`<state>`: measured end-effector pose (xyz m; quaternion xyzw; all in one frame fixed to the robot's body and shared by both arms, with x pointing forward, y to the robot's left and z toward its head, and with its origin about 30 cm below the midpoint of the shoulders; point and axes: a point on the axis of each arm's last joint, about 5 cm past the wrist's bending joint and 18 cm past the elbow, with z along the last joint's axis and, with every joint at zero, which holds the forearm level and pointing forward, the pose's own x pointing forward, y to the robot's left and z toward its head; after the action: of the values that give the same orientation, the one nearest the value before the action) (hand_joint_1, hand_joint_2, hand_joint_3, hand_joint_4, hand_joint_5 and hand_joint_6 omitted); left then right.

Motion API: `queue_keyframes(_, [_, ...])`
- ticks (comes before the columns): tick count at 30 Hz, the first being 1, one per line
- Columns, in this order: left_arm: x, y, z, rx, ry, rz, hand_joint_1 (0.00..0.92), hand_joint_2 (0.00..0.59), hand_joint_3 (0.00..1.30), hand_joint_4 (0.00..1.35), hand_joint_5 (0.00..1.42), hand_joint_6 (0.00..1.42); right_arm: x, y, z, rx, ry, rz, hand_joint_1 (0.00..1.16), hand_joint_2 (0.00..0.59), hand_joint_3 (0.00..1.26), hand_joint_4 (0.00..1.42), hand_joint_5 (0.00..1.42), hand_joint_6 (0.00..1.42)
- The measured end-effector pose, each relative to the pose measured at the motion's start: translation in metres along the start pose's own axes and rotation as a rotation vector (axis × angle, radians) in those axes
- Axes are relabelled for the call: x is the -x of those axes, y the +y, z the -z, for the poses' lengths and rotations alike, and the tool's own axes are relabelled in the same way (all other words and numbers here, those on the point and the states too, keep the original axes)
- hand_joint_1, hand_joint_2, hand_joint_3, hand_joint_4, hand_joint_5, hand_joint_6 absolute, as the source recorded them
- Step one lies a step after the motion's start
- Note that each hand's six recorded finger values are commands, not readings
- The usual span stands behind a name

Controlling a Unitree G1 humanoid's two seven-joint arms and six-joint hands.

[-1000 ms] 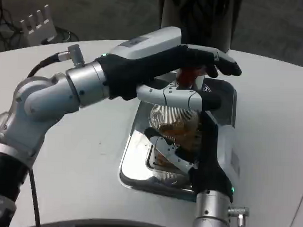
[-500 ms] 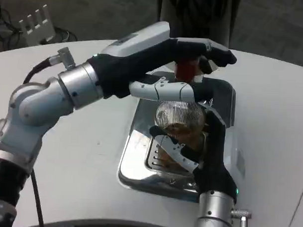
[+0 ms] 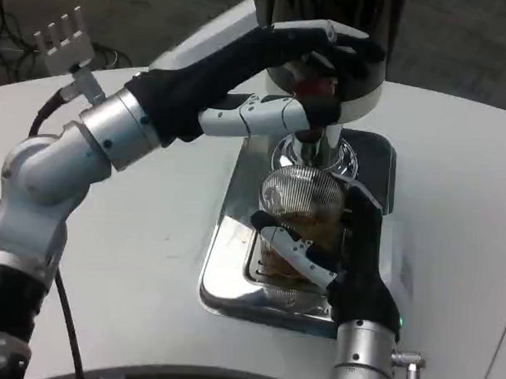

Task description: Grasp the cup under the faucet to collect the drink, then remove the cup.

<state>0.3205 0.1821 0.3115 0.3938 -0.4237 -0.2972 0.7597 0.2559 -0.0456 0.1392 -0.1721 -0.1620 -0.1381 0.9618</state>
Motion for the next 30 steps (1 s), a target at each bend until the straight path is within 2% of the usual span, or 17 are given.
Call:
queue_keyframes(9, [0.001, 0.004, -0.0015, 0.017, -0.019, -0.043, 0.0, 0.112, 0.35, 0.36, 0.45, 0.42, 0.006, -0.0131, 0.0041, 0.0, -0.001, 0.004, 0.79, 0.207, 0.77, 0.88, 0.94, 0.39])
queue_keyframes(14, [0.004, 0.006, -0.0038, 0.031, -0.036, -0.077, 0.0, 0.115, 0.35, 0.36, 0.45, 0.42, 0.014, -0.0241, 0.0073, 0.009, -0.005, -0.008, 0.79, 0.202, 0.79, 0.9, 0.96, 0.39])
queue_keyframes(21, [0.009, 0.007, -0.0032, 0.035, -0.026, -0.095, 0.0, 0.116, 0.36, 0.36, 0.46, 0.43, 0.021, -0.0346, 0.0075, 0.012, -0.007, -0.03, 0.8, 0.198, 0.81, 0.9, 0.97, 0.4])
queue_keyframes(28, [0.013, 0.007, -0.0015, 0.042, -0.007, -0.112, 0.0, 0.117, 0.36, 0.37, 0.46, 0.43, 0.025, -0.0454, 0.0067, 0.005, -0.003, -0.018, 0.8, 0.197, 0.82, 0.91, 0.97, 0.4])
queue_keyframes(30, [0.016, 0.008, -0.0012, 0.04, -0.001, -0.126, 0.0, 0.117, 0.36, 0.37, 0.46, 0.43, 0.029, -0.0512, 0.0073, 0.003, 0.005, -0.02, 0.8, 0.197, 0.82, 0.92, 0.97, 0.4])
